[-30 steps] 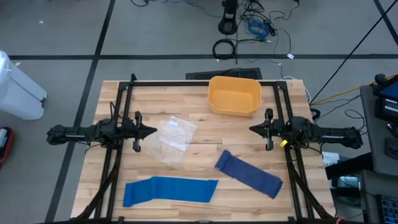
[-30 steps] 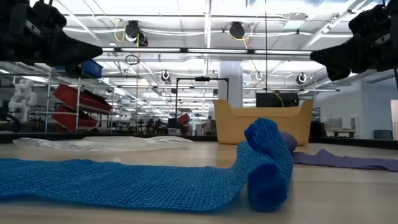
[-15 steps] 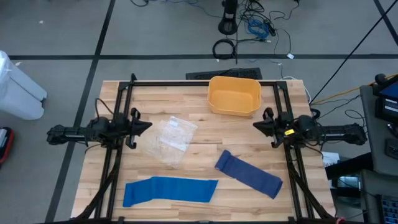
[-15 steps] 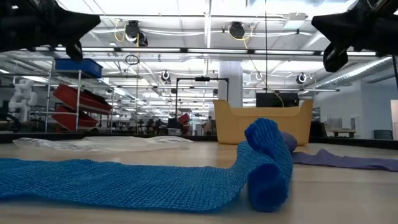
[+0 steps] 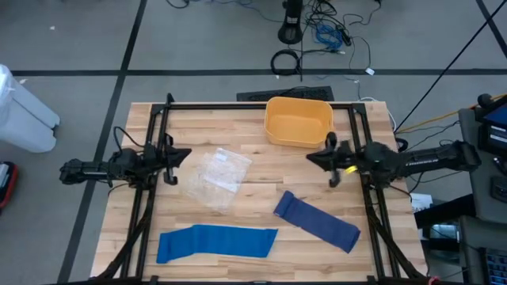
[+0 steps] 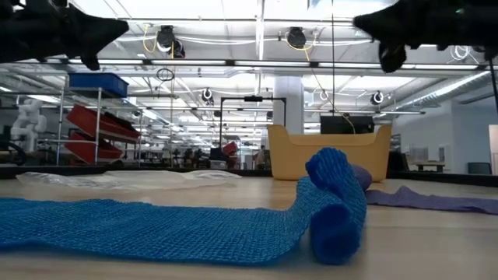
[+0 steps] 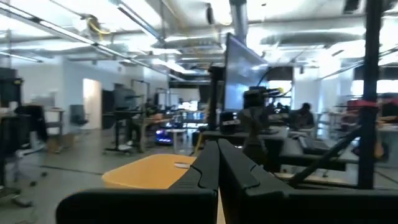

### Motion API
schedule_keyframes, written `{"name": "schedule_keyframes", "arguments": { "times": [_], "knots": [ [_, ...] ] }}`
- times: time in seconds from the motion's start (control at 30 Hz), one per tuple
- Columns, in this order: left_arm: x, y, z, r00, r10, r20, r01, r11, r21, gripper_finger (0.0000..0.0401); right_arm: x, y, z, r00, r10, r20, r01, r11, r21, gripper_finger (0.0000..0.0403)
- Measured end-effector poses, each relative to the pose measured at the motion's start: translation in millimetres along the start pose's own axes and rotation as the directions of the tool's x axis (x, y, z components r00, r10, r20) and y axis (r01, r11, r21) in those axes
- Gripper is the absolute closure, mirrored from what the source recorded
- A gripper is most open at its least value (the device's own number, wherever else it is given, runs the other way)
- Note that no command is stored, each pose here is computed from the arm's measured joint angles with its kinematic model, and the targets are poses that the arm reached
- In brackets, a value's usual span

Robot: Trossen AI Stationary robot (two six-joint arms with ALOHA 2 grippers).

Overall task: Roll bandage
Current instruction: Roll the dark blue bandage

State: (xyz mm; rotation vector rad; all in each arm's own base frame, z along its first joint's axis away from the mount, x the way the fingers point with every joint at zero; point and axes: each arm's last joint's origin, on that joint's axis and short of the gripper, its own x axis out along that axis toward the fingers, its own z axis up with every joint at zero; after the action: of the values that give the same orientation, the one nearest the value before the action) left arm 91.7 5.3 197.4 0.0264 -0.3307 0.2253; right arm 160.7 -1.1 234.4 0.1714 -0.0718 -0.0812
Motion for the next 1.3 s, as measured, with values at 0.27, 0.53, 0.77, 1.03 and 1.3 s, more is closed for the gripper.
{"name": "schedule_keyframes", "arguments": {
  "times": [0.27,0.53,0.77,1.03,1.3],
  "knots": [
    [0,4,-8,0.985,0.149,-0.086,-0.149,0.989,0.010,0.0401,28,-8,-33,0.883,-0.048,-0.467,-0.012,0.992,-0.123,0.0396],
    [5,2,-20,0.968,0.158,-0.195,-0.157,0.987,0.016,0.0401,35,-5,-64,0.764,0.083,-0.640,-0.099,0.995,0.011,0.0384],
    [12,-2,-29,0.959,0.094,-0.267,-0.097,0.995,0.002,0.0401,42,5,-85,0.701,0.116,-0.704,-0.118,0.992,0.046,0.0297],
    [23,-8,-40,0.947,-0.006,-0.321,-0.020,0.997,-0.078,0.0362,53,10,-100,0.702,0.138,-0.699,-0.025,0.985,0.170,0.0248],
    [32,-15,-53,0.923,-0.100,-0.373,0.035,0.984,-0.178,0.0317,55,10,-117,0.650,0.129,-0.749,0.050,0.976,0.212,0.0258]
  ]
}}
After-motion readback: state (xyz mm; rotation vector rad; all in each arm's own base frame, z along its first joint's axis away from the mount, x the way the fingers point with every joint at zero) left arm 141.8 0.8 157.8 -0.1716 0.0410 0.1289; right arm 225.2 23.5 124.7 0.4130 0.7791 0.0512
